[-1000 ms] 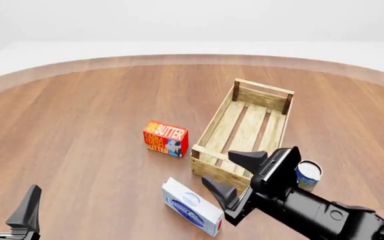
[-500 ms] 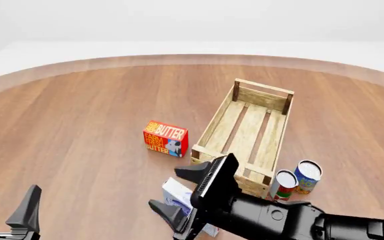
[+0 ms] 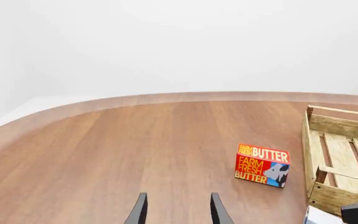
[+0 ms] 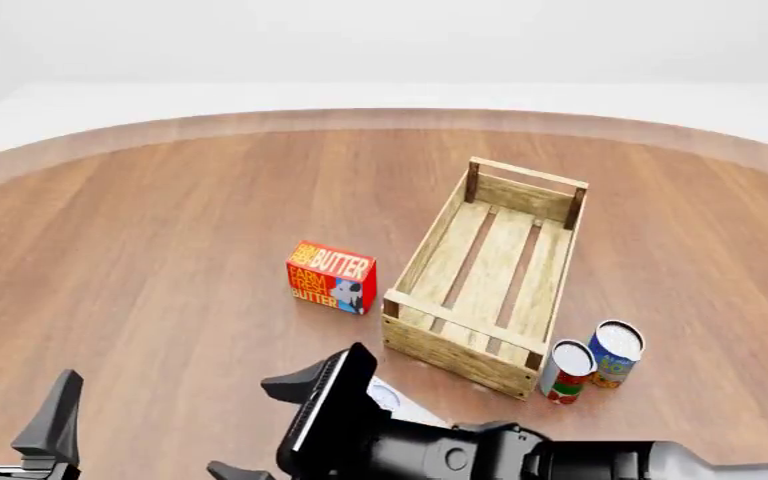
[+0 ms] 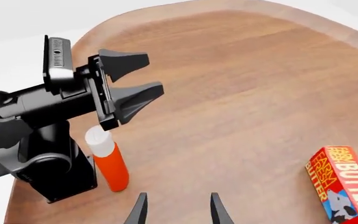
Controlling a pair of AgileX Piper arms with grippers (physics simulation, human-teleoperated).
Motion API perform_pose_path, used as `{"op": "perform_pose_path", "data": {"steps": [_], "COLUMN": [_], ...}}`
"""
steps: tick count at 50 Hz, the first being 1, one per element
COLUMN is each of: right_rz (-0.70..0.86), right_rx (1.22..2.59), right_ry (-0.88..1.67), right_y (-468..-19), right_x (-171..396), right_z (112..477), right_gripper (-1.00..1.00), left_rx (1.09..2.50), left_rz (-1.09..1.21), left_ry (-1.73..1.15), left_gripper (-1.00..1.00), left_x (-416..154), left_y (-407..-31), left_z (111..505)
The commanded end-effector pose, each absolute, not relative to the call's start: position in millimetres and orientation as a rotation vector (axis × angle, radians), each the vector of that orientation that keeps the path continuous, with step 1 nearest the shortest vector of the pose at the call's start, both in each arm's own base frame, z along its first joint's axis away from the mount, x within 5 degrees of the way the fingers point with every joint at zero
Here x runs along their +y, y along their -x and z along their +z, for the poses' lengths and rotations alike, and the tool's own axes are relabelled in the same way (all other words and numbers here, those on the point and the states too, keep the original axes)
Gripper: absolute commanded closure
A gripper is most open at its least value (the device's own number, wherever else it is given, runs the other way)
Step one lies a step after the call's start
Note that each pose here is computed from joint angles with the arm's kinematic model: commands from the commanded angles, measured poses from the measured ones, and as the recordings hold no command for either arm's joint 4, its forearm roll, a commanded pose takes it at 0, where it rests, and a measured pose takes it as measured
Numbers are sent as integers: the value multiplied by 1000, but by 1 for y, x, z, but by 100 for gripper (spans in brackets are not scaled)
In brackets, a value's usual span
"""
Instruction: Pick up the ketchup, and put it in the wooden tray.
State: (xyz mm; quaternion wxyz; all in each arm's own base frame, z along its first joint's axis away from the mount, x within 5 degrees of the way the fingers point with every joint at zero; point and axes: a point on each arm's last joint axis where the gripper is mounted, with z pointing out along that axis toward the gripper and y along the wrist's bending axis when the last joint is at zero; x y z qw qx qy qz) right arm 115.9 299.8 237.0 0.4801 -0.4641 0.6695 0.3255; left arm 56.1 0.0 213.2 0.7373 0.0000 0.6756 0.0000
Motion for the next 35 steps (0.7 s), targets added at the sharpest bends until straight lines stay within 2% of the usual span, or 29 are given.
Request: {"op": "perform_pose_path", "data": {"steps": [1,35], "right_rz": [815,861], "right_rx": [1624,1560], "right_ry": [1199,1380], "right_y": [-106,-69], "right_x": [327,400], "right_z": [224,209], "right_gripper": [-100,-100], "left_rx": [1484,1484], "left_rz": [0,0], "left_ry": [0,0], "left_gripper": [-100,-100], "left_x": [0,0], "left_y": [-56,-56], "left_z": [213,213]}}
